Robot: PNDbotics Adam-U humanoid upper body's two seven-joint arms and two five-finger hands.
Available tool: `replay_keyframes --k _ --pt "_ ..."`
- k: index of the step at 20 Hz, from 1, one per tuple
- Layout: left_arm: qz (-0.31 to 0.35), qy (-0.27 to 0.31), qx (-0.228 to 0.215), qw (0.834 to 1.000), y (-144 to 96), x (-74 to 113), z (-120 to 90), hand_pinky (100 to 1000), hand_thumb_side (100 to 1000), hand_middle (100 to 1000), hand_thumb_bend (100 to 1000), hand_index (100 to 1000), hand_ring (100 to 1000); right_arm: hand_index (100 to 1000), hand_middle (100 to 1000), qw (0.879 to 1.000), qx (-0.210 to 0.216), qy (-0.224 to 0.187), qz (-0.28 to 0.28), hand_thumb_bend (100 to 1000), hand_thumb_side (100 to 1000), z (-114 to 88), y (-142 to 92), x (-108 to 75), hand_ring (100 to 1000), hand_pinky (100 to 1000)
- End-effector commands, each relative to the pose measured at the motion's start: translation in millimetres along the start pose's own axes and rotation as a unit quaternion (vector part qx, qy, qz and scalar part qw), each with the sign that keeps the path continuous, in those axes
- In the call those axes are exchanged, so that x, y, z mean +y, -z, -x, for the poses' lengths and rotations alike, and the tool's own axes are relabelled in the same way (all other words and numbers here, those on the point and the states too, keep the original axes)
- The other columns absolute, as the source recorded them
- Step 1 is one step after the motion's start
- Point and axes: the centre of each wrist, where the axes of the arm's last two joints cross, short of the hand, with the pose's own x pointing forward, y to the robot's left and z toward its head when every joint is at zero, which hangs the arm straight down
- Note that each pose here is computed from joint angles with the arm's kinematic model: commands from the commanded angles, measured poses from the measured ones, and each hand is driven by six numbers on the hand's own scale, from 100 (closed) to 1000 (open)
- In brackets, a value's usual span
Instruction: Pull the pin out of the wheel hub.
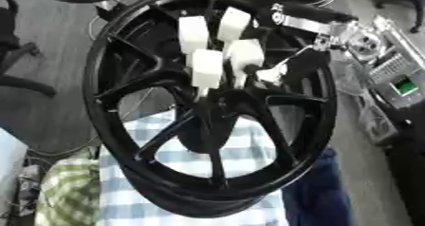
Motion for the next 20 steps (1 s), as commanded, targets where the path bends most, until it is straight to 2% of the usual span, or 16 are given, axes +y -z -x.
replay_keyframes --k 1,6,13,17,20 --pt "-0.003 0.005 -0.019 1.0 7.1 5.9 -10.9 778 833 646 100 718 795 574 379 1.0 -0.004 0.002 0.016 100 252 -5.5 -5.5 -11.1 543 788" --pt "-0.003 0.006 -0.019 1.0 7.1 5.9 -10.8 779 831 646 100 718 795 533 343 0.999 -0.013 0.025 0.033 100 235 -13.1 -12.0 -19.4 520 782" --pt "-0.005 0.006 -0.018 1.0 6.5 6.3 -10.1 780 830 646 100 718 795 510 319 0.996 -0.032 0.046 0.069 100 209 -27.2 -30.0 -40.3 505 778" --pt "-0.004 0.005 -0.018 1.0 6.3 5.6 -9.7 780 828 645 100 713 795 500 306 0.994 -0.039 0.059 0.085 100 220 -33.9 -40.9 -52.4 500 784" --pt "-0.004 0.004 -0.017 1.0 6.1 5.3 -9.4 781 827 645 100 712 795 501 304 0.992 -0.033 0.076 0.093 100 266 -31.8 -52.3 -62.7 500 800"
